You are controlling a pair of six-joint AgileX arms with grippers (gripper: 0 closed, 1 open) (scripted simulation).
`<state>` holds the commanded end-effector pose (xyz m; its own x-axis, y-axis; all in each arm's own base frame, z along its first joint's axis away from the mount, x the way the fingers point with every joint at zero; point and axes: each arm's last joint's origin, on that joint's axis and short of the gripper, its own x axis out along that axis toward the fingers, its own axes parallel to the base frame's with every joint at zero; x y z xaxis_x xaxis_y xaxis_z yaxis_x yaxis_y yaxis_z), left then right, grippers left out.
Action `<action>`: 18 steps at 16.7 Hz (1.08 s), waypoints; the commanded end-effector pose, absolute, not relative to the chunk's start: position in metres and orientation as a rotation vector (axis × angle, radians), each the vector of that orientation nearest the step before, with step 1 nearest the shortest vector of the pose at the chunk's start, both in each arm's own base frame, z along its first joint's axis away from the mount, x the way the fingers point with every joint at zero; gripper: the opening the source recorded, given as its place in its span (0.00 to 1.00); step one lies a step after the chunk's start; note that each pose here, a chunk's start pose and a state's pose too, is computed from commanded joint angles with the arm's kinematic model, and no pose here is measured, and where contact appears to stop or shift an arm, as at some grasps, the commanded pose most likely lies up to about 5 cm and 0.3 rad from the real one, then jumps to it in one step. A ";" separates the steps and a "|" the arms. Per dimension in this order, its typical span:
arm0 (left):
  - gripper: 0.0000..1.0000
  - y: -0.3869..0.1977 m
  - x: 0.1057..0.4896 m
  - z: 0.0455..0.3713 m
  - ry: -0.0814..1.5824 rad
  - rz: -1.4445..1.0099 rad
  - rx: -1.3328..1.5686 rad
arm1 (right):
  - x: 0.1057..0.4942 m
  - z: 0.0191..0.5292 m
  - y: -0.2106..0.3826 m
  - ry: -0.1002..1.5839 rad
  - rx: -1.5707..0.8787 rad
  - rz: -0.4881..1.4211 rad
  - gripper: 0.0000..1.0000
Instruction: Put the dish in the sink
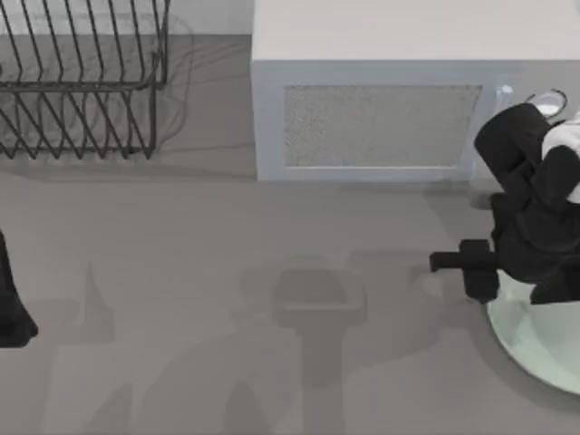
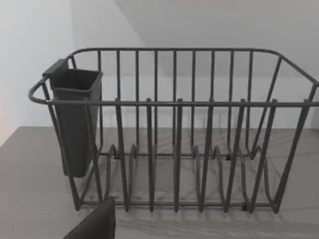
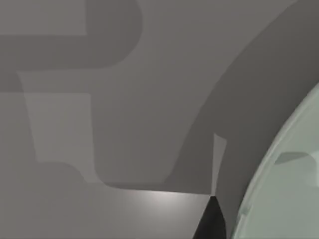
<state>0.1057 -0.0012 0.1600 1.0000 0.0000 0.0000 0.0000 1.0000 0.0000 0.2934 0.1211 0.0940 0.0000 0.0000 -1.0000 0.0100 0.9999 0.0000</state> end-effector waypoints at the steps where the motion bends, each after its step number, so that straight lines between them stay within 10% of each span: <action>1: 1.00 -0.001 0.106 0.160 0.000 0.000 0.000 | 0.293 0.094 0.121 1.571 0.008 -0.008 0.10; 18: 1.00 -0.001 0.106 0.160 0.000 0.000 0.000 | 0.306 0.170 0.163 1.469 0.004 0.045 0.00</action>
<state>0.1057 -0.0012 0.1600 1.0000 0.0000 0.0000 0.0000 1.0000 0.0000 0.3062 0.1629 0.1703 0.1005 0.0327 -0.9944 -0.0282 0.9992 0.0300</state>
